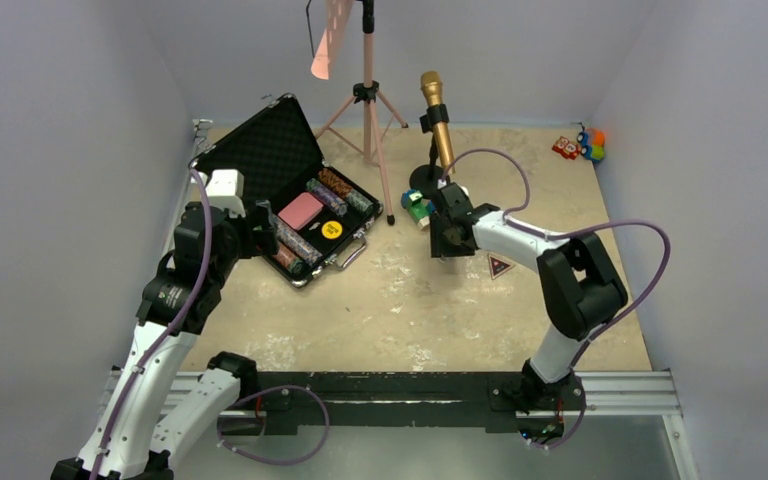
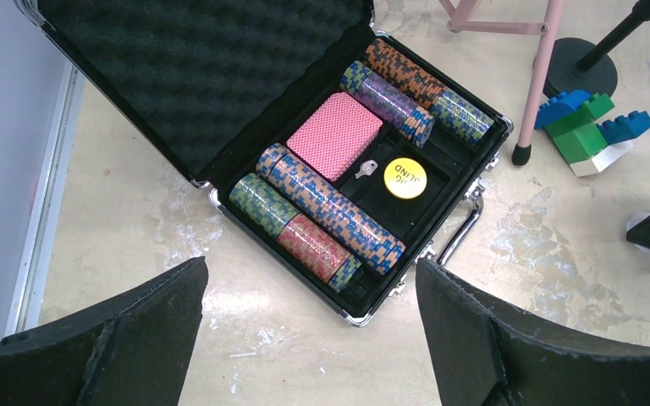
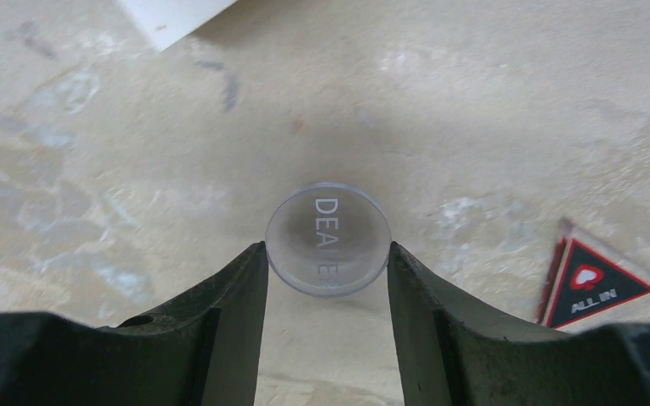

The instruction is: Pack up texas hold em set

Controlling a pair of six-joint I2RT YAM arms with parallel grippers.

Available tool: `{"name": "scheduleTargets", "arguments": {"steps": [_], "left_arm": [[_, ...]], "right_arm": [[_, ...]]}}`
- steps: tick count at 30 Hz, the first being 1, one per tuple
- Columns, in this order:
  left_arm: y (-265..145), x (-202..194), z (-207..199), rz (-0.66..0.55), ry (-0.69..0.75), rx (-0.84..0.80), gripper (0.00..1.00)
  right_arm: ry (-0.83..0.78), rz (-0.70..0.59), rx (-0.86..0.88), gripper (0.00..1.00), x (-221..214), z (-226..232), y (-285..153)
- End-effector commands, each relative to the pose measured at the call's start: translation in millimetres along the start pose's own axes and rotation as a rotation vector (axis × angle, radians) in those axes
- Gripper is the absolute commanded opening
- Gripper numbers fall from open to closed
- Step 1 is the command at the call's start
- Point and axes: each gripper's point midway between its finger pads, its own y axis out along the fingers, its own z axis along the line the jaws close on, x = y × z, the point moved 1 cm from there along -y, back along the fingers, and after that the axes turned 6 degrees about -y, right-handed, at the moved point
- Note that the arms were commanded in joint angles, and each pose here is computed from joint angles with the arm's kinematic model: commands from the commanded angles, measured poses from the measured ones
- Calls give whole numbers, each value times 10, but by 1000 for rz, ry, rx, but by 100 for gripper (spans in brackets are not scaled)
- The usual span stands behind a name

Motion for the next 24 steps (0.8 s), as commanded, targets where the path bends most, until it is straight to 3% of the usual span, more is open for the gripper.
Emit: {"name": "scheduleTargets", "arguments": {"steps": [1, 15, 24], "left_arm": [[11, 63, -23, -27, -24, -8, 96], [42, 43, -26, -16, -22, -5, 96], [41, 47, -34, -16, -24, -10, 96]], "right_arm": [[28, -103, 40, 38, 126, 241, -198], [-149, -282, 241, 38, 620, 1328, -759], [-294, -350, 373, 37, 1068, 2198, -782]]}}
